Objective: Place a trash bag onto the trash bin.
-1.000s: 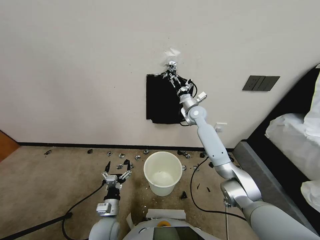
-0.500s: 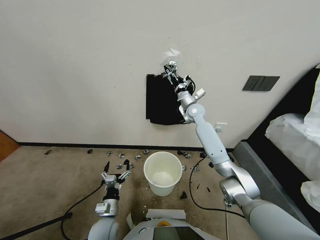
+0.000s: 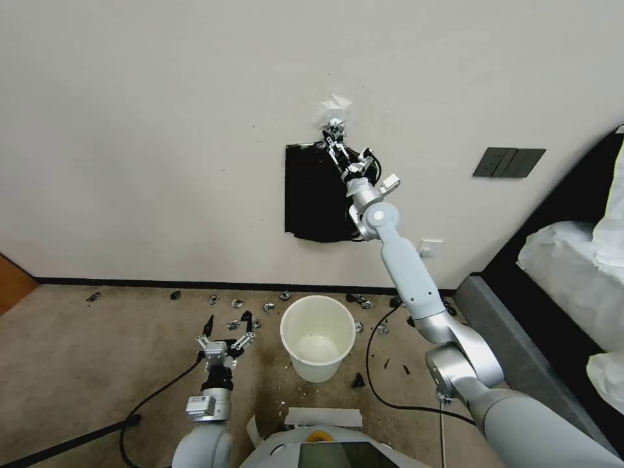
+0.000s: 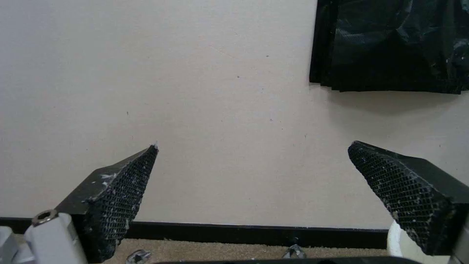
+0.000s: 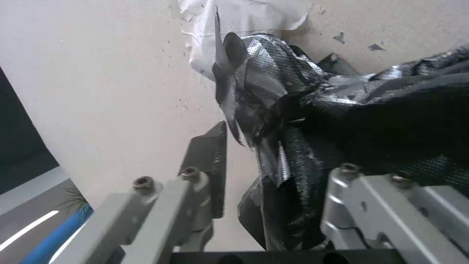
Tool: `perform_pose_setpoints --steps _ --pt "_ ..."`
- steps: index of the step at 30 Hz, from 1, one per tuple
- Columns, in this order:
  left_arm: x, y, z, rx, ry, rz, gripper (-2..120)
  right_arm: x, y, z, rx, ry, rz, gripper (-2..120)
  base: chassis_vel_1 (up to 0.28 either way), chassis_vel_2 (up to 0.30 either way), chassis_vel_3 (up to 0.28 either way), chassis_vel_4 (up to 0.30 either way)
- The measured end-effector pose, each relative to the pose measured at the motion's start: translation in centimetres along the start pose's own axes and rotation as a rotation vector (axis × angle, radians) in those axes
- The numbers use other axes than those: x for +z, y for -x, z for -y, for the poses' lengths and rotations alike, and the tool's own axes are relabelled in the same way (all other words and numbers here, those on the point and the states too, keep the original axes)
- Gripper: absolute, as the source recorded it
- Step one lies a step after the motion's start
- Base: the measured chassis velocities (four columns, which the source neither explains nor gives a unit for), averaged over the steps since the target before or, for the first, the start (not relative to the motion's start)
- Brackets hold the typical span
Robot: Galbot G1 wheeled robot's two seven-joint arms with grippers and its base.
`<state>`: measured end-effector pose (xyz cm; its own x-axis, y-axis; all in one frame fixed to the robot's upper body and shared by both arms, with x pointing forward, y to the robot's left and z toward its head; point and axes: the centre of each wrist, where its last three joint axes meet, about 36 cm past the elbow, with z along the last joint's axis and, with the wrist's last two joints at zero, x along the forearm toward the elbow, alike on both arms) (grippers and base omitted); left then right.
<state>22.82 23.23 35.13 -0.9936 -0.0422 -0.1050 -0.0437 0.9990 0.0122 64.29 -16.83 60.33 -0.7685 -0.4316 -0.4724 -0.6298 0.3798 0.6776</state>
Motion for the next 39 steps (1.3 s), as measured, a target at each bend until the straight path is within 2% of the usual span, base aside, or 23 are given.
perform_pose_setpoints --steps 2,4,5,7,16,23,31,34,37,39 --pt "0.0 0.0 0.0 0.0 0.0 0.0 100 0.1 -0.1 0.0 0.001 0.0 -0.001 21 0.0 0.0 0.0 0.0" --pt "0.0 0.0 0.1 0.002 -0.003 0.0 100 0.3 -0.3 0.1 0.003 -0.002 -0.002 9 0.0 0.0 0.0 0.0" --pt "0.0 0.0 0.1 0.002 -0.003 0.0 100 0.3 -0.3 0.1 0.003 -0.002 -0.002 9 0.0 0.0 0.0 0.0" --pt "0.0 0.0 0.2 0.003 -0.005 0.001 100 0.3 -0.3 0.2 0.006 -0.004 -0.002 0 0.0 0.0 0.0 0.0" --pt "0.1 0.1 0.1 0.002 -0.002 0.0 100 1.1 -0.8 0.2 -0.001 -0.037 -0.002 0 0.0 0.0 0.0 0.0" --pt "0.1 0.1 0.2 0.005 -0.005 0.0 100 2.6 -3.5 -0.6 -0.089 -0.115 -0.029 0 0.0 0.0 0.0 0.0" --pt "0.1 0.1 0.3 0.007 -0.008 -0.001 100 3.3 -6.3 -0.6 -0.112 -0.157 -0.056 0 0.0 0.0 0.0 0.0" --pt "0.1 0.1 0.5 0.011 -0.011 -0.001 100 4.1 -8.7 -0.6 -0.13 -0.192 -0.085 0 0.0 0.0 0.0 0.0" --pt "0.1 0.1 0.5 0.011 -0.011 -0.001 100 4.1 -8.7 -0.6 -0.13 -0.192 -0.085 0 0.0 0.0 0.0 0.0" --pt "0.1 0.2 0.7 0.013 -0.015 0.0 100 4.8 -10.6 -0.9 -0.149 -0.223 -0.114 0 0.0 0.0 0.0 0.0"
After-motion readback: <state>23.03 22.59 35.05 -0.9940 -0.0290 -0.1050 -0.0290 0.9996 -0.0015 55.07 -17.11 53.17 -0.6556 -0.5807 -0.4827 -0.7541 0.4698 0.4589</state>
